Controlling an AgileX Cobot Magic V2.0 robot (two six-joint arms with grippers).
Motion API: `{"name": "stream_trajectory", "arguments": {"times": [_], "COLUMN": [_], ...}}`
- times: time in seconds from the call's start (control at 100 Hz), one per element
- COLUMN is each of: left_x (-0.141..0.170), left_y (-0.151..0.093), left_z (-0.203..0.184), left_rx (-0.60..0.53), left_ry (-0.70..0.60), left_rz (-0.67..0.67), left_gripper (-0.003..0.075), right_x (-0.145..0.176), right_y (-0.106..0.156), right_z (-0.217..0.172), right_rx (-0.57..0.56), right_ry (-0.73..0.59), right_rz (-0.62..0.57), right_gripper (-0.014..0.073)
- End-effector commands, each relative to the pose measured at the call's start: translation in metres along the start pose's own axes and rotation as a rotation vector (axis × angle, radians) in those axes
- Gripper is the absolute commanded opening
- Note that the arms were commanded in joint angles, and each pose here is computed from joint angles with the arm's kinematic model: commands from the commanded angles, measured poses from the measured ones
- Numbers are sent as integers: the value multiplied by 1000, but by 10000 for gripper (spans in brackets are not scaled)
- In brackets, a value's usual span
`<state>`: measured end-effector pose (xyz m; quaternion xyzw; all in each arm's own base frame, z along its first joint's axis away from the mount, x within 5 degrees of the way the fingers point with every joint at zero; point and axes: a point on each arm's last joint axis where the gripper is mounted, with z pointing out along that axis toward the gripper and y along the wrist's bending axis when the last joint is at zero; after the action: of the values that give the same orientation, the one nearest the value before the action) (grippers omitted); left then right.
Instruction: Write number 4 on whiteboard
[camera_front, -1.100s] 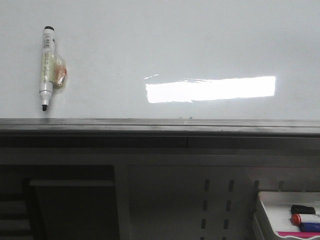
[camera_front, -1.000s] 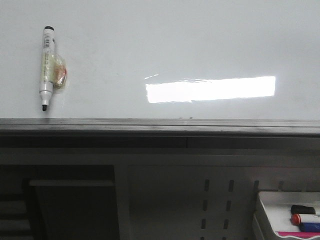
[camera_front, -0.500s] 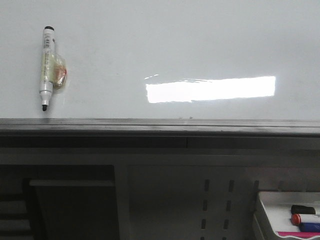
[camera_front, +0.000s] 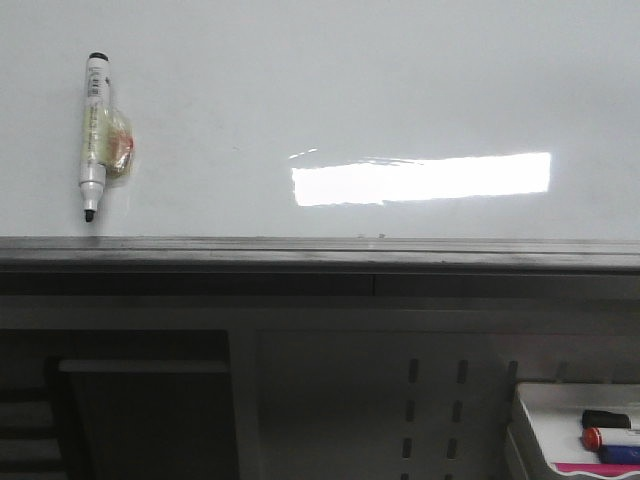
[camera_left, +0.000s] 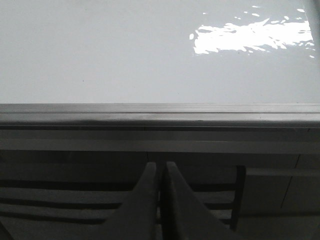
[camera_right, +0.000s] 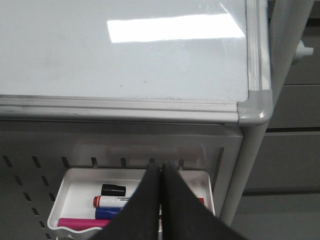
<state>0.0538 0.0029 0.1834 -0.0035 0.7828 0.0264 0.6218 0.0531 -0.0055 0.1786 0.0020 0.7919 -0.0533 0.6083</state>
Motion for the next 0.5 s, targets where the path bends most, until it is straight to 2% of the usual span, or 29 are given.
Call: {"name": "stream_trajectory", "arguments": {"times": [0.0,0.29,0.41,0.49], "left_x": [0,0,0,0], "left_y": [0,0,1,1], "left_z": [1,1,1,1], "left_rx": [-3,-3,-22,-23], "left_ry": [-100,-102,-100,-100], "left_rz": [0,0,74,77], "left_gripper": [-20,-20,-20,-20], "right_x": [3,3,2,2], "right_y": [0,-1,-2,-2], "right_z": [1,1,1,1], "right_rx": [11,17,31,31], "right_ry": [-24,-30,-38,-36], "right_rz": [-21,-38,-79,-79], "right_gripper": [-64,-64,-64,-64]}}
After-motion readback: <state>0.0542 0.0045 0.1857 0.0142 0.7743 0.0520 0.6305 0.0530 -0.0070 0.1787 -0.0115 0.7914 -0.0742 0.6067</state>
